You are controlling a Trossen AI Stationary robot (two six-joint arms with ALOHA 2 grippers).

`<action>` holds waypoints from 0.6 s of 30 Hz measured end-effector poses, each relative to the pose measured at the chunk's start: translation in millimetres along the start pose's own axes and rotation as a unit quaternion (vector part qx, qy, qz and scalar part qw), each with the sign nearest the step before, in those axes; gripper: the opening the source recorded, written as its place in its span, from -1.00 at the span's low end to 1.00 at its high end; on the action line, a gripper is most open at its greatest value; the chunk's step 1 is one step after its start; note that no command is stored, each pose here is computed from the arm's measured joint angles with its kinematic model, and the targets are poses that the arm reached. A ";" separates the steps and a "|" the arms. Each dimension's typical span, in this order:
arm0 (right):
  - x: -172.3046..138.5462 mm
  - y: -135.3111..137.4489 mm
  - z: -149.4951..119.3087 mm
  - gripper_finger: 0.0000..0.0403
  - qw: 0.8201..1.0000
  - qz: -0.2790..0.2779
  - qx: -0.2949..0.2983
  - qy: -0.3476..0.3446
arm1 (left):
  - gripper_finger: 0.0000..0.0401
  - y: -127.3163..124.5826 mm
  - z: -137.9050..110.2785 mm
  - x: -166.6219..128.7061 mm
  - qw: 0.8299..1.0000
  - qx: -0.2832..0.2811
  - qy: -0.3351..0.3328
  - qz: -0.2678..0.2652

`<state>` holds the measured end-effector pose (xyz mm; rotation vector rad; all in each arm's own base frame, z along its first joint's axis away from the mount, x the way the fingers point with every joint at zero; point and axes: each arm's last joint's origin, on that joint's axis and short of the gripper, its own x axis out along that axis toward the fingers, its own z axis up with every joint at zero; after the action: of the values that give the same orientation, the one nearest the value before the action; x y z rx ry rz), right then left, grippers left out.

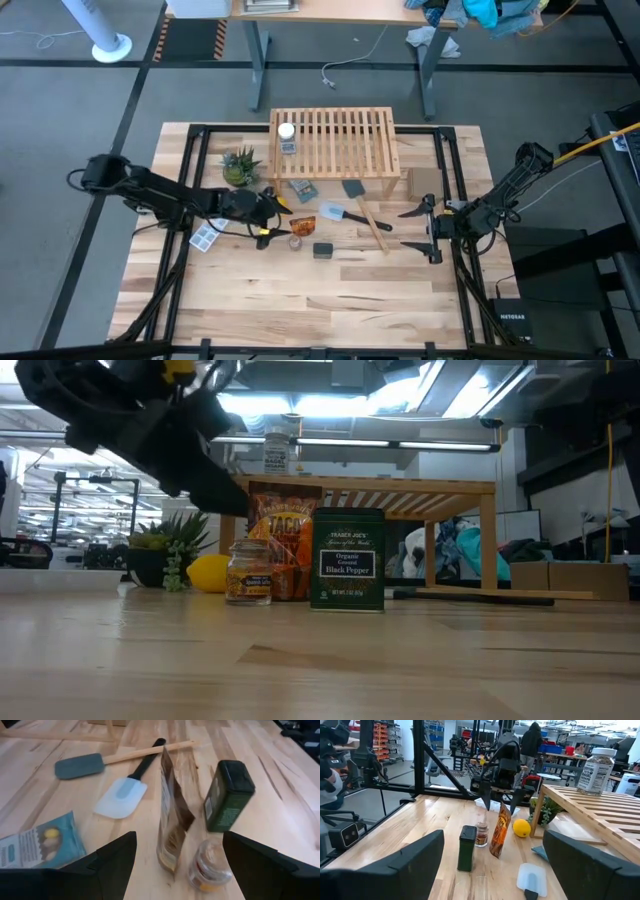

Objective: Shelf spices
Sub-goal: Put the orange seasoning bag on the shelf

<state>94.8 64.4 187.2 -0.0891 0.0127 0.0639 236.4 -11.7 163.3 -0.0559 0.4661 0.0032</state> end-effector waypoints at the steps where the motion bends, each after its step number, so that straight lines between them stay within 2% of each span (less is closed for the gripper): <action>1: 0.0 0.0 0.1 0.72 1.000 0.000 0.000 0.000 | 0.45 0.0 -0.6 2.8 1.000 0.000 -0.004 0.000; 6: 0.0 0.0 0.1 0.72 1.000 0.000 0.000 0.000 | 0.42 -0.3 -1.9 13.7 1.000 0.005 -0.028 -0.002; 9: 0.0 0.0 -0.1 0.72 1.000 0.000 0.000 0.000 | 0.29 -0.3 -2.9 16.9 0.999 0.012 -0.032 -0.002; 13: 0.0 0.0 -0.1 0.72 1.000 0.000 0.000 0.000 | -0.02 -0.2 -3.9 17.6 0.999 0.012 -0.030 -0.001; 18: 0.0 0.0 -0.3 0.72 1.000 0.000 -0.001 0.001 | -0.56 -0.3 -1.7 17.5 0.999 0.032 -0.041 -0.001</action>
<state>94.8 64.4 186.9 -0.0909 0.0146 0.0639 251.2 -12.2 153.9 0.0067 0.3841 -0.0119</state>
